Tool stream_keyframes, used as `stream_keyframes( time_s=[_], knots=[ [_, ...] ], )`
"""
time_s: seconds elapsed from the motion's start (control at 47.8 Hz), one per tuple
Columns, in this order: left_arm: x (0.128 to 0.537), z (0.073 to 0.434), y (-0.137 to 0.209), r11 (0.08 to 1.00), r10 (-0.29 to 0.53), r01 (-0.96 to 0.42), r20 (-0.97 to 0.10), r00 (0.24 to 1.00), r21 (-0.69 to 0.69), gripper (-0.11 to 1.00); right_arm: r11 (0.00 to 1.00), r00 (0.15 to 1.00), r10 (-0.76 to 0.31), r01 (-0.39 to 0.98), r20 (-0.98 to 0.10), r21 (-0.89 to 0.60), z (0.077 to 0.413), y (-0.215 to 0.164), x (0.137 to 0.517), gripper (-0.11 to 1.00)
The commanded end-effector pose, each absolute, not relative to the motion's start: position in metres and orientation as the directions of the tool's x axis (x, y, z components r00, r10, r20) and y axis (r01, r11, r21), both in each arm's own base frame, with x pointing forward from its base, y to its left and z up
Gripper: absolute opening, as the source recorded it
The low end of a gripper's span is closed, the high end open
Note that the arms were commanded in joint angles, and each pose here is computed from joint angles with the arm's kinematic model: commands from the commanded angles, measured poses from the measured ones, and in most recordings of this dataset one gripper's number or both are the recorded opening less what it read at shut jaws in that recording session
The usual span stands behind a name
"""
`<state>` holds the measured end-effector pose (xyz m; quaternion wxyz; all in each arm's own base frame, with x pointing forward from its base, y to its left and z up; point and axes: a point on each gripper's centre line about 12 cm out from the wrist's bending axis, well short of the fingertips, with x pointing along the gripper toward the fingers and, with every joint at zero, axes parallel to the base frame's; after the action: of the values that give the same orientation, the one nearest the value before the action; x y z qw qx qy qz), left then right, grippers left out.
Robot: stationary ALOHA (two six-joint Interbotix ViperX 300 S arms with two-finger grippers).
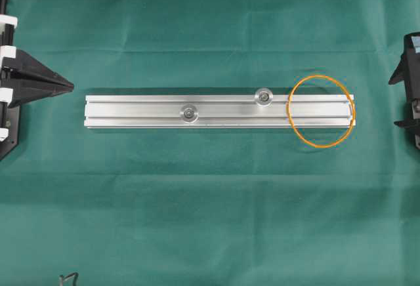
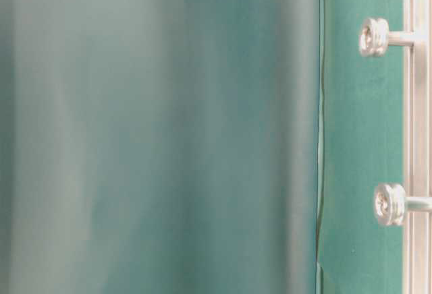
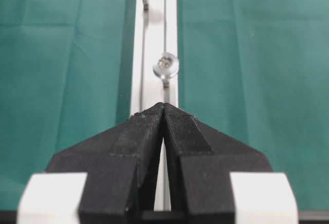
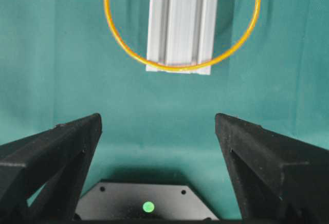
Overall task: Hook the rubber onto the shaft.
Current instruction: 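Move the right gripper over the orange rubber band at the rail end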
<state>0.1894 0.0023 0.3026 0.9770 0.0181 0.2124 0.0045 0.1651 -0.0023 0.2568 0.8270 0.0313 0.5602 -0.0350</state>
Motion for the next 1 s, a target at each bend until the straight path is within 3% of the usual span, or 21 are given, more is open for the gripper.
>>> stream_keyframes(
  time_s=[0.0,0.376,0.983],
  knots=[
    [0.192,0.315,0.003,0.999,0.019,-0.004,-0.388,0.921,0.039,0.0,0.995,0.395,-0.021,0.095,-0.918,0.018,0.266,-0.002,0.169,1.0],
    [0.192,0.316,0.003,0.999,0.019,-0.004,-0.387,0.922,0.039,0.0,0.995,0.416,-0.017,0.094,-0.909,0.025,0.268,-0.002,0.185,1.0],
    [0.193,0.315,0.003,0.999,0.019,-0.004,-0.388,0.921,0.038,0.0,0.996,0.429,-0.014,0.09,-0.903,0.027,0.267,-0.001,0.253,1.0]
  ],
)
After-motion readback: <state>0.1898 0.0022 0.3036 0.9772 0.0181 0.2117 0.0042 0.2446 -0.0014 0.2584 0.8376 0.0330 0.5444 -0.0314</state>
